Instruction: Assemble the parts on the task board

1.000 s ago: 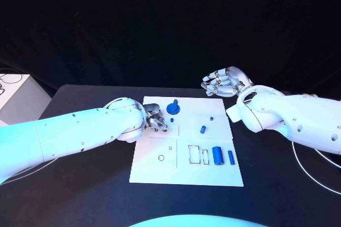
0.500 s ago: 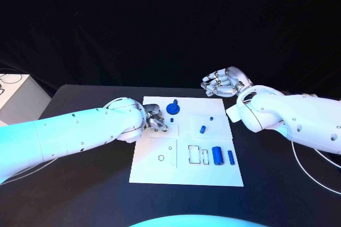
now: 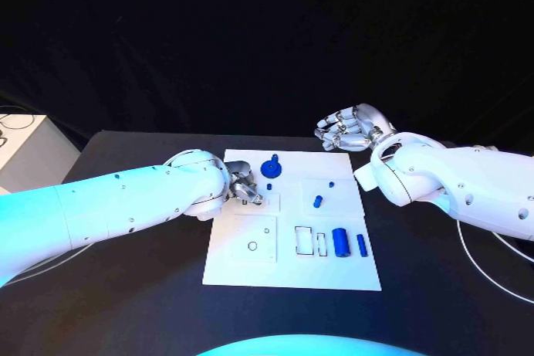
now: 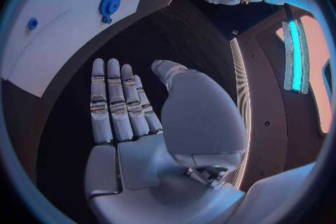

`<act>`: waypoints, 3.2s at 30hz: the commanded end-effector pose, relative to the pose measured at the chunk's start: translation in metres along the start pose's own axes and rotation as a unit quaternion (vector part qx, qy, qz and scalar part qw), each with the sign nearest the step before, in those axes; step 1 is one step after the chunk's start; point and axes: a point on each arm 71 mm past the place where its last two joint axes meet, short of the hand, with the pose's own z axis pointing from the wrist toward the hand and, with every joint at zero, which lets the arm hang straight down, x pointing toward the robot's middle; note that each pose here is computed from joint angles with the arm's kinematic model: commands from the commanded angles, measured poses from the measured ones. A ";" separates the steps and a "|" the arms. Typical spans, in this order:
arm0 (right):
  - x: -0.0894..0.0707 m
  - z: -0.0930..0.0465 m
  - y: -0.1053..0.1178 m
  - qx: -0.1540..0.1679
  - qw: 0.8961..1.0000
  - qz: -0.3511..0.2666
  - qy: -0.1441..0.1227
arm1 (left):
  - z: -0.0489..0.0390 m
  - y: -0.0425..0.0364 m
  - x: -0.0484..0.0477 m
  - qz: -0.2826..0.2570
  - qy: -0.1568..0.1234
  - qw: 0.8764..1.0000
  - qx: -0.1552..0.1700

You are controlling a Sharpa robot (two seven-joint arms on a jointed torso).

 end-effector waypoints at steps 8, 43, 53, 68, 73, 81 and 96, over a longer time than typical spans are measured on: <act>0.003 0.000 0.001 -0.002 1.000 0.000 0.011 | 0.0056 -0.0034 0.0100 0.009 0.056 0.998 -0.014; 0.005 0.001 0.001 -0.002 1.000 0.002 0.014 | 0.0104 -0.0079 0.0087 -0.001 0.054 0.998 -0.017; 0.005 0.000 0.000 -0.002 1.000 0.003 0.015 | 0.0121 -0.0037 0.0052 -0.004 0.044 0.999 -0.026; 0.005 0.000 0.000 -0.002 1.000 0.004 0.014 | 0.0137 0.0027 0.0010 -0.004 0.033 0.999 -0.038; 0.004 0.000 -0.001 -0.002 1.000 0.005 0.014 | 0.0139 0.0042 -0.0002 -0.005 0.029 0.999 -0.041; 0.004 0.000 -0.001 -0.001 1.000 0.005 0.014 | 0.0139 0.0057 -0.0008 -0.005 0.029 0.999 -0.043; 0.003 -0.001 -0.002 0.001 1.000 0.005 0.014 | 0.0127 0.0100 -0.0014 -0.004 0.030 0.998 -0.049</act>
